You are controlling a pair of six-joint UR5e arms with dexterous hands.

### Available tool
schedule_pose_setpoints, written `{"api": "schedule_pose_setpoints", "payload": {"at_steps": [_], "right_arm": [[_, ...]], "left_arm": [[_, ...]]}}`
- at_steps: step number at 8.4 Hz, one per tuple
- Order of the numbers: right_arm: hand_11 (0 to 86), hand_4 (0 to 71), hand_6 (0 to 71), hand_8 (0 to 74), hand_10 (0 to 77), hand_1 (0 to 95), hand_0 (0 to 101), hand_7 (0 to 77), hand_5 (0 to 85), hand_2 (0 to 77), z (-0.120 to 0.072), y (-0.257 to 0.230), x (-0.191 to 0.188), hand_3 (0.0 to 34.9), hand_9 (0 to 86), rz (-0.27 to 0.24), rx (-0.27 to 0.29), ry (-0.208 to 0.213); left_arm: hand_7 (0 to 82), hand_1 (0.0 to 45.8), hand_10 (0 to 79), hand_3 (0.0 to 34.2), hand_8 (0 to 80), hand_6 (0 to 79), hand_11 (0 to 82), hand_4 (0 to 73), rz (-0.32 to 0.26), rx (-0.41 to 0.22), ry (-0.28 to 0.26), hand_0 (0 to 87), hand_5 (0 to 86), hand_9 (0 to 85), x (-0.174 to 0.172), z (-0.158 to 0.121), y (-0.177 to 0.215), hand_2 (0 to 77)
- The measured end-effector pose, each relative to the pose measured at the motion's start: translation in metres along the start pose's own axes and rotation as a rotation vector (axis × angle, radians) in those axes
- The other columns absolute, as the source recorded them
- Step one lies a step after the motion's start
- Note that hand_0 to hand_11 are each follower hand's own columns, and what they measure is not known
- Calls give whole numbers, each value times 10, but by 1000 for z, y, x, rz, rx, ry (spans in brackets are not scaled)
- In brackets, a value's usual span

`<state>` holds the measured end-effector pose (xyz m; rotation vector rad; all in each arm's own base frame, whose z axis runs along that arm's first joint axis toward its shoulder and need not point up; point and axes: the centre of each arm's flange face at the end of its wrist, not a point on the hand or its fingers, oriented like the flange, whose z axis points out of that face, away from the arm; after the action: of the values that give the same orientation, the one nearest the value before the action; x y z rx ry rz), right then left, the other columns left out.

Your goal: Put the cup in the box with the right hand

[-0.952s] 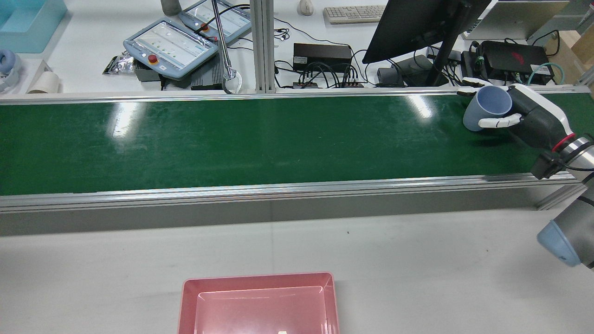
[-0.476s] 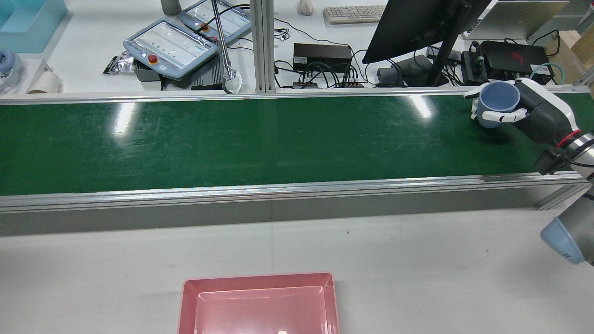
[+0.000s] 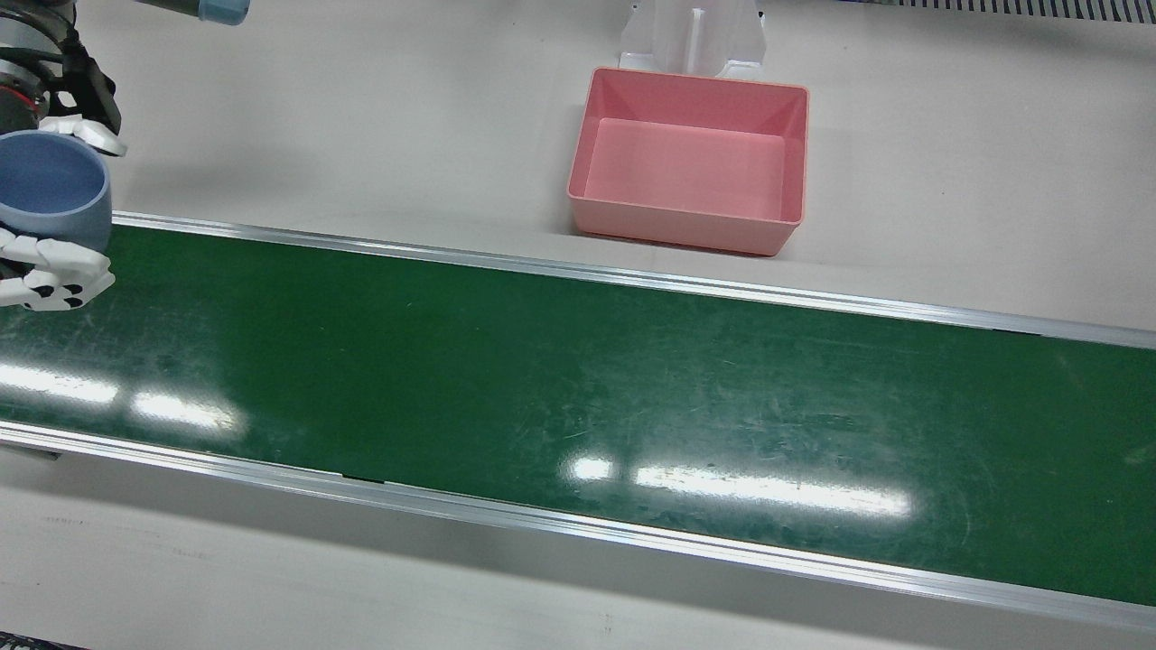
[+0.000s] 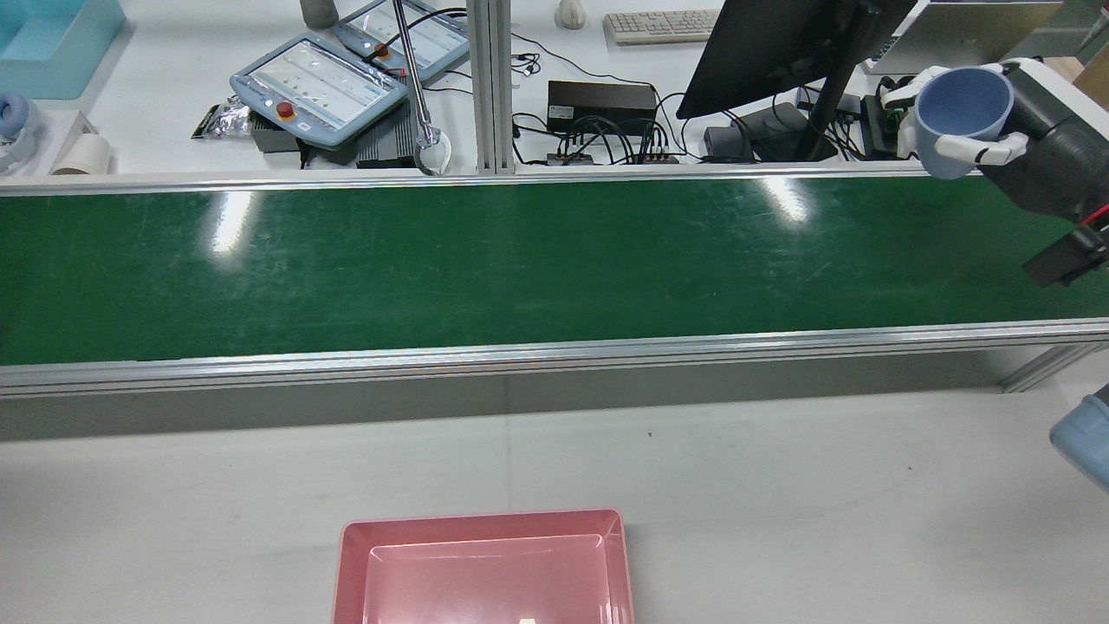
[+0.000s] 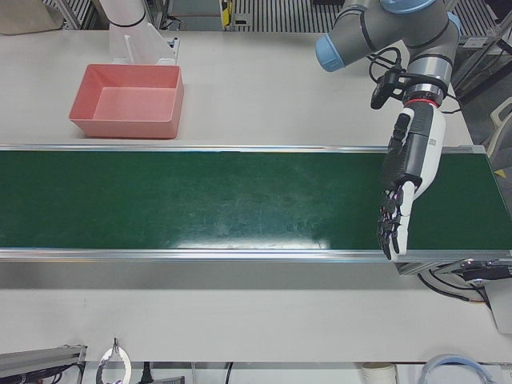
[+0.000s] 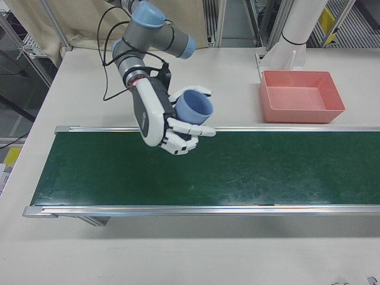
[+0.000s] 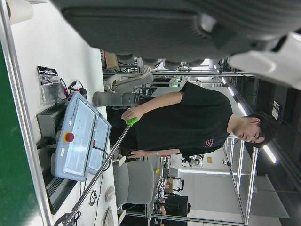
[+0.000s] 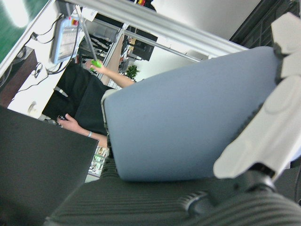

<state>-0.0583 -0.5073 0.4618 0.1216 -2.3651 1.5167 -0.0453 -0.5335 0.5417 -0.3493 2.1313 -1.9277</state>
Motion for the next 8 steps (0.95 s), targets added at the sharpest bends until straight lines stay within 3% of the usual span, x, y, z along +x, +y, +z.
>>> {"api": "schedule_pose_setpoints", "payload": {"at_steps": [1,3,4,5,6,8], "right_arm": [[524,349,371,551,382,5,463,671,93,322,3,47,6,0,529,-8,-63,22],[502,355,371,556,355,5,463,671,93,322,-5,141,49,0,529,-26,-192,122],[491,355,305,475,355,5,449,731,87,300,-13,175,84,0,578,-19,-247,182],[404,355,305,475,273,5,449,731,87,300,-22,205,124,0,578,-1,-291,238],[327,355,245,382,218,11,467,693,87,295,-33,241,171,0,638,28,-340,291],[300,355,251,371,207,27,458,698,87,278,-65,310,250,0,622,72,-409,363]], "left_arm": [[5,5,0,0,0,0,0,11,0,0,0,0,0,0,0,0,0,5],[5,5,0,0,0,0,0,11,0,-1,0,0,5,0,0,0,1,5],[5,5,0,0,0,0,0,11,0,-1,0,0,5,0,0,0,1,5],[5,5,0,0,0,0,0,11,0,-1,0,0,5,0,0,0,2,5],[5,5,0,0,0,0,0,11,0,-1,0,0,5,0,0,0,2,5],[5,5,0,0,0,0,0,11,1,-2,0,0,5,0,0,0,2,5]]}}
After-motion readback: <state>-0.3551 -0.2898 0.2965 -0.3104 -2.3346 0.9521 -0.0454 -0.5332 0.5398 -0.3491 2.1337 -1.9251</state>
